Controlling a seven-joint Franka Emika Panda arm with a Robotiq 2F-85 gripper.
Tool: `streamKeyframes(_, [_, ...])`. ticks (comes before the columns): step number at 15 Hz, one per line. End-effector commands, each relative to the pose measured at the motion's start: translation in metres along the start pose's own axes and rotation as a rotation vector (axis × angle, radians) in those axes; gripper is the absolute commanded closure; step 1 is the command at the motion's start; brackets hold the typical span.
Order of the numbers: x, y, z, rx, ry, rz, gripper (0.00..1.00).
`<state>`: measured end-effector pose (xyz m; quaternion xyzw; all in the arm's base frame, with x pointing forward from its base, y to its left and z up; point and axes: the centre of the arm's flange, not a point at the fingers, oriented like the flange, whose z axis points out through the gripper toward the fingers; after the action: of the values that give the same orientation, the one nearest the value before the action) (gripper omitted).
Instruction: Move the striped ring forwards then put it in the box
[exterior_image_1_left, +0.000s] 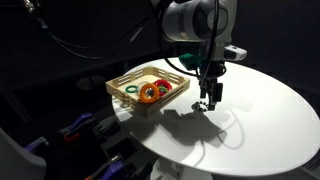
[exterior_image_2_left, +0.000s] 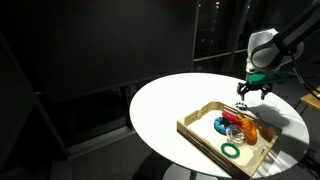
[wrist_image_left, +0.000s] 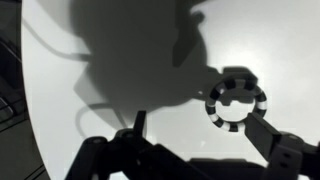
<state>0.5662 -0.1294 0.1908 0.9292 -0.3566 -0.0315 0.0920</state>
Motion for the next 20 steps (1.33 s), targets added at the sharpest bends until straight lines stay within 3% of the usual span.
streamKeyframes(1, [0.002,0.002,-0.015,0.096,-0.036,-0.082,0.00])
streamKeyframes(5, [0.011,-0.001,-0.021,0.140,-0.050,-0.213,0.00])
streamKeyframes(15, [0.009,-0.012,-0.020,0.093,0.027,-0.679,0.00])
streamKeyframes(20, [0.005,-0.016,-0.019,0.081,0.026,-0.681,0.00])
